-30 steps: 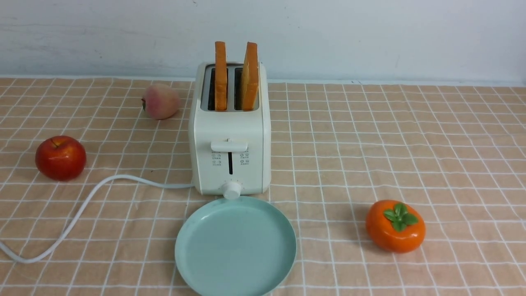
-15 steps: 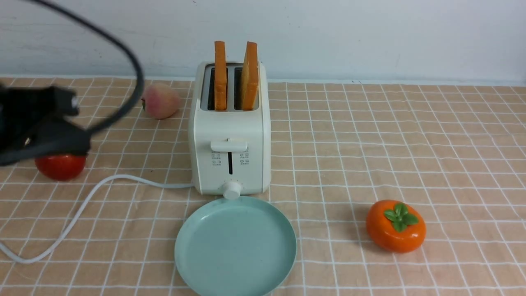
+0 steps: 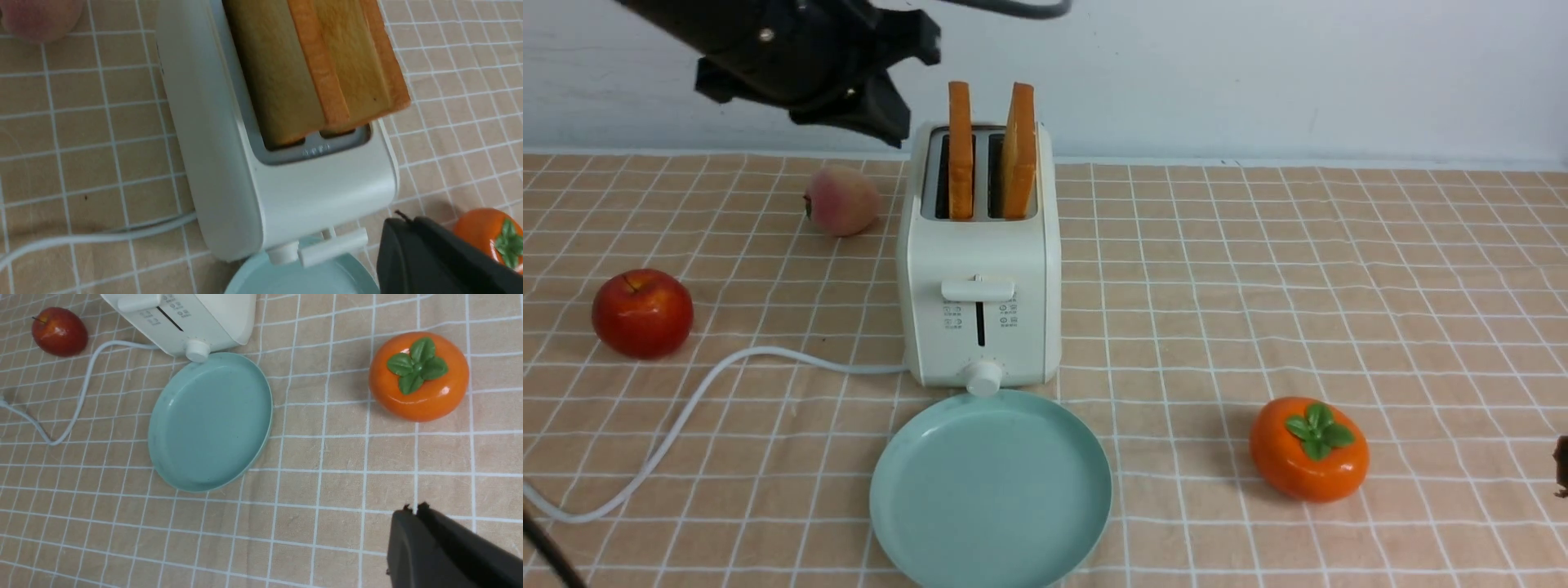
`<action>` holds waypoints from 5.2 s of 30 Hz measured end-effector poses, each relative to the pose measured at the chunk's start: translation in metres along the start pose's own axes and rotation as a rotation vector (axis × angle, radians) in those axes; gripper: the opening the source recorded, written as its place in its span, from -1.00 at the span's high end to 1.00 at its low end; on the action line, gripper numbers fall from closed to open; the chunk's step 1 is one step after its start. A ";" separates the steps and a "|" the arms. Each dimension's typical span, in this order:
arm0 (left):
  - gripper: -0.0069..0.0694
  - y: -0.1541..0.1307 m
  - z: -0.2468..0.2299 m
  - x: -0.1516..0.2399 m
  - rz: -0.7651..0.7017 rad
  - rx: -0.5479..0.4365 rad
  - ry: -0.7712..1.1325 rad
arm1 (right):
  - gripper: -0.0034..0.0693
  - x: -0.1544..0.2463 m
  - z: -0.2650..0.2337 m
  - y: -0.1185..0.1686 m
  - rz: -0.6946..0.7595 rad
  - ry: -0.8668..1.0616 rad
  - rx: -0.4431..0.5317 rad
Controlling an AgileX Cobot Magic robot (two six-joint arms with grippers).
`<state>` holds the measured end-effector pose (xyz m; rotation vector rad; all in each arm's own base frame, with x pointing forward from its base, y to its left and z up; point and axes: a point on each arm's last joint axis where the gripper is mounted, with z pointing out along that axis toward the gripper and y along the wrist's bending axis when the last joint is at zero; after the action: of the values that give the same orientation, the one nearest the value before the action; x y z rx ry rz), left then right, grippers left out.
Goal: Take toasted bread from bread machine on light coffee tablecloth place on plate.
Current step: 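Reach for a toast slice standing in the toaster with the left gripper, then place the slice of bread on the plate with the left gripper, then grasp the toast slice in the toaster and pull it up out of the slot with the right gripper, then place the held slice of bread on top of the slice on the plate with the right gripper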
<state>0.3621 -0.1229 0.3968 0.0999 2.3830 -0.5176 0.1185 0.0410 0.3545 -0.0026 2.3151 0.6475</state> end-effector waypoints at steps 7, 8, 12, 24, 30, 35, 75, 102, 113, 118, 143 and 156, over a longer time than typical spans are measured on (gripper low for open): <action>0.01 -0.008 0.053 -0.015 0.031 -0.014 -0.050 | 0.87 -0.001 0.000 0.000 0.003 -0.012 -0.003; -0.11 -0.006 0.060 -0.015 0.028 -0.017 -0.049 | 0.87 -0.001 0.000 0.000 0.003 -0.015 -0.003; -0.51 0.002 0.094 -0.011 0.018 -0.032 -0.038 | 0.86 -0.003 0.000 0.000 0.003 -0.032 -0.001; 0.54 -0.003 0.051 -0.024 0.058 -0.078 -0.144 | 0.84 0.003 0.008 -0.006 0.023 -0.016 0.009; 0.54 -0.025 -0.059 -0.021 0.068 -0.034 -0.202 | 0.82 0.003 0.011 -0.009 0.034 -0.042 0.012; 0.54 -0.029 -0.087 0.005 0.047 0.016 -0.095 | 0.82 0.001 0.011 -0.008 0.044 -0.070 0.004; 0.18 0.067 0.050 0.182 -0.173 -0.037 0.247 | 0.69 -0.001 0.011 -0.008 0.050 -0.091 -0.001; 0.86 0.057 -0.152 0.262 -0.102 -0.047 -0.308 | -0.30 -0.166 0.208 0.107 -0.273 0.122 -0.102; 0.86 0.069 -0.163 0.291 -0.124 -0.130 -0.285 | -0.53 -0.181 0.329 0.120 -0.318 0.096 -0.108; 0.86 0.072 -0.164 0.293 -0.106 -0.167 -0.275 | 0.62 -0.188 0.323 0.124 -0.326 0.064 -0.117; 0.86 0.071 -0.166 0.286 -0.085 -0.154 -0.356 | 0.64 -0.123 0.070 0.124 -0.468 0.288 -0.168; 0.86 0.071 -0.166 0.287 -0.086 -0.157 -0.348 | 0.64 -0.044 0.254 0.091 -0.097 0.339 -0.508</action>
<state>0.0564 -0.0116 0.3014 -0.1523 2.0823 -0.3526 0.2985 0.2273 0.2682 -0.4903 2.3776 1.2447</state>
